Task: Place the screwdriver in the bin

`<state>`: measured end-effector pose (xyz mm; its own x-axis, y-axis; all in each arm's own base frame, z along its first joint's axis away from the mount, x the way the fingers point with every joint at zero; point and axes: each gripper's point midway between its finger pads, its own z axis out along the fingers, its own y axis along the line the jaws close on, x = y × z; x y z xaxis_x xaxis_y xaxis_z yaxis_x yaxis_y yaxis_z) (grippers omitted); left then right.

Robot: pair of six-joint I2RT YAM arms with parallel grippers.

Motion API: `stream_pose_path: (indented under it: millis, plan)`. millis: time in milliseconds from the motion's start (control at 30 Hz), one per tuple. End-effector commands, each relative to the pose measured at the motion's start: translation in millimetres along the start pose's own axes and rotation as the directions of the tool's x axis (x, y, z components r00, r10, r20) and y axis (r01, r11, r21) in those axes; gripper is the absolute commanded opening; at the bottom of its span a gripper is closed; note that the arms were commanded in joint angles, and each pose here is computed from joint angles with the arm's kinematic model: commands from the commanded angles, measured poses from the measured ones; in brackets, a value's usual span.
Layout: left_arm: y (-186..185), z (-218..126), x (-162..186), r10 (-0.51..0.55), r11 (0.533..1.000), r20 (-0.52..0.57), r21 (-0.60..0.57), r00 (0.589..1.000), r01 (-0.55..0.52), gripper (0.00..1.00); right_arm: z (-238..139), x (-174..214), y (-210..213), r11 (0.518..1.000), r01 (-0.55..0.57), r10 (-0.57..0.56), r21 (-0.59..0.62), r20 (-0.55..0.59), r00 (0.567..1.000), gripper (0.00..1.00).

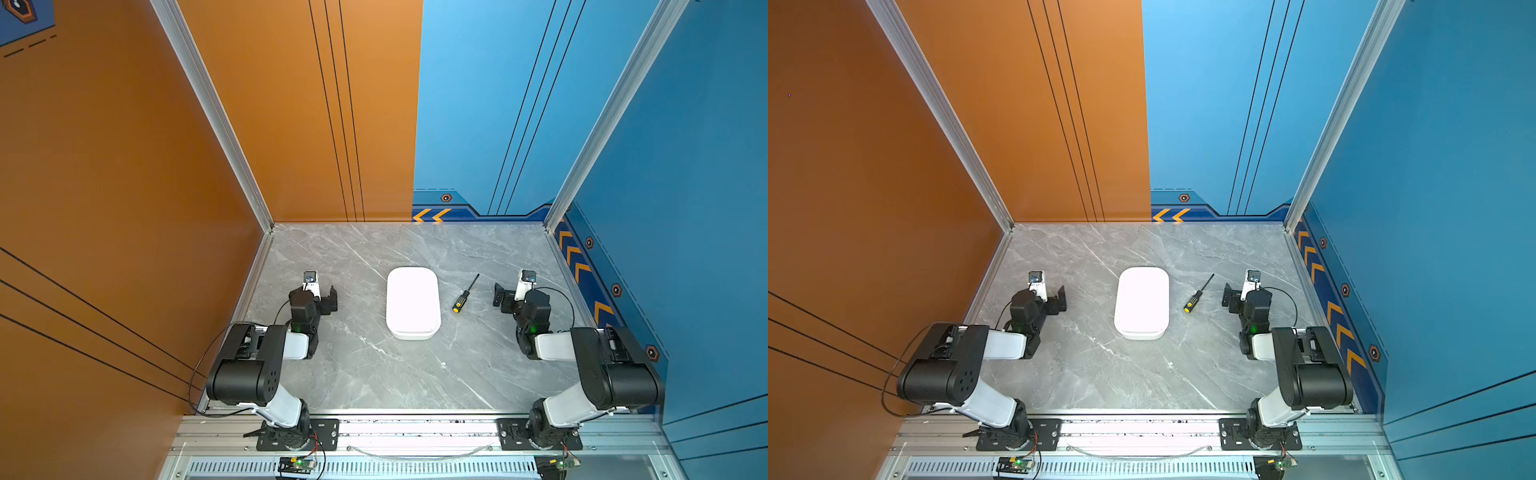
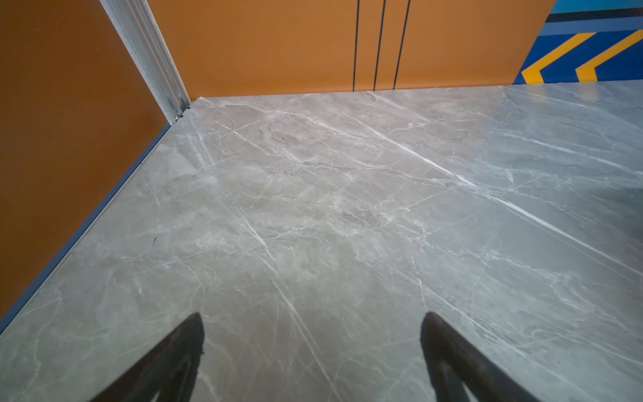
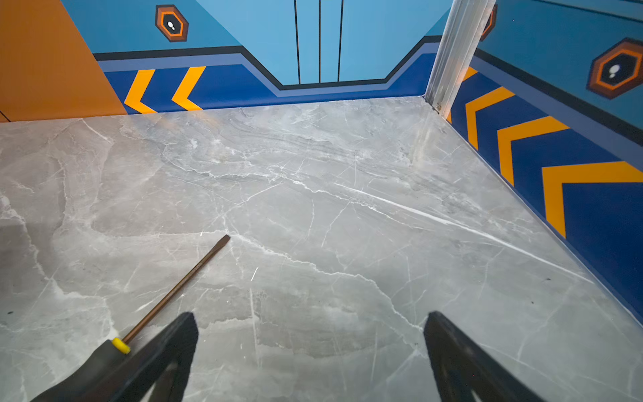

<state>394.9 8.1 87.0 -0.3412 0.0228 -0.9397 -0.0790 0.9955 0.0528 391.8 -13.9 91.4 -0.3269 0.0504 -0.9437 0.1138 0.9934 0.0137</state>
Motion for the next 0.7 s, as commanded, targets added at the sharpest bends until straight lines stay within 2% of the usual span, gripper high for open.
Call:
stream_pose_path:
  millis: [0,667]
  plan:
    - [-0.3,0.5,-2.6,0.012,1.0,0.0,0.005,1.0,-0.012,0.98,2.5,-1.8,-0.4,1.0,-0.01,0.01,-0.005,-0.005,1.0,1.0]
    - [-0.3,0.9,-2.6,0.007,1.0,-0.001,0.011,1.0,-0.007,0.98,2.1,-2.0,-1.2,1.0,-0.009,0.009,0.005,-0.003,1.0,1.0]
